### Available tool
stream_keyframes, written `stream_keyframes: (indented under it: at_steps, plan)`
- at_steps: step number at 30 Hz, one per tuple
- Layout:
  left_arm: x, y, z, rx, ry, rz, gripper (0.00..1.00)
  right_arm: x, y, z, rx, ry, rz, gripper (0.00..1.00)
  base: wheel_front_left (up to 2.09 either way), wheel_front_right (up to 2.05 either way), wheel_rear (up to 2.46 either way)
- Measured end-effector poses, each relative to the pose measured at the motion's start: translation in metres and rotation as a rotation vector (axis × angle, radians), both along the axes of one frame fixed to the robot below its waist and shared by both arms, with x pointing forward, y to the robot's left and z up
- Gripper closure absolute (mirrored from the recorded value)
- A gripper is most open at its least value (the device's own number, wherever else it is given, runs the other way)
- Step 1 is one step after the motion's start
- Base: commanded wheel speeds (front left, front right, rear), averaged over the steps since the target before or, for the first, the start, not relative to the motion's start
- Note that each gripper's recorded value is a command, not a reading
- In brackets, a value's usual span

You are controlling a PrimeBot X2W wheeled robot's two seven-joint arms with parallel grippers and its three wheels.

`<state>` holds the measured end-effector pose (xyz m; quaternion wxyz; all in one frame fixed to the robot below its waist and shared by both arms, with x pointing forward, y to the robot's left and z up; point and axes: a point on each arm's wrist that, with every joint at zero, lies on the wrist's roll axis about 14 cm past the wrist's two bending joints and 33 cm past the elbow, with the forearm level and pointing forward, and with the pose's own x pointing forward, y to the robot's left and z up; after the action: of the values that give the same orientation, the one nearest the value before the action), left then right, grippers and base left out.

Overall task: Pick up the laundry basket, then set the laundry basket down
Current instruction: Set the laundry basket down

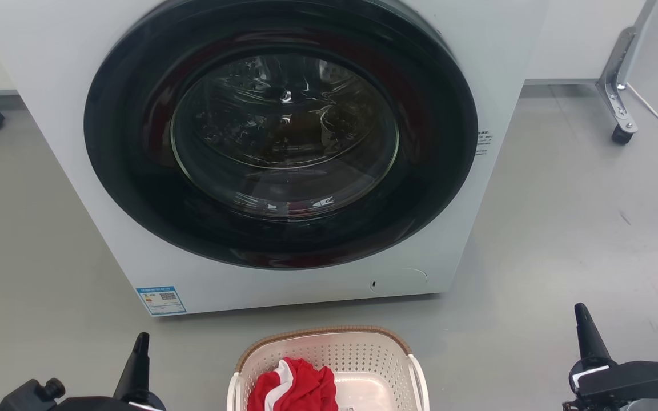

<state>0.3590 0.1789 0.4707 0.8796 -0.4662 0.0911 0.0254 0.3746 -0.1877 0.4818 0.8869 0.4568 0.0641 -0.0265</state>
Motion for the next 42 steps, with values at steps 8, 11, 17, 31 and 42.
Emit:
stream_keyframes:
  at_steps: [8,11,17,31,42]
  plan:
    - [0.004,0.001,0.0,-0.1,-0.002,0.014,1.0,0.0,-0.003,-0.002,0.11,0.003,-0.017,1.0,0.0,0.0,0.0]
    - [0.004,0.002,0.0,-0.136,-0.003,0.02,1.0,0.001,-0.004,-0.003,0.142,0.006,-0.025,1.0,0.0,0.0,0.0]
    - [0.007,0.003,0.001,-0.214,-0.01,0.031,1.0,0.001,-0.006,-0.004,0.229,0.005,-0.035,1.0,0.0,0.0,0.0]
    - [0.014,0.008,0.004,-0.406,-0.035,0.069,1.0,0.003,-0.012,-0.003,0.428,-0.015,-0.07,1.0,0.0,0.0,0.0]
    - [0.017,0.012,0.005,-0.553,-0.058,0.097,1.0,0.004,-0.017,-0.002,0.585,-0.042,-0.096,1.0,0.0,0.0,0.0]
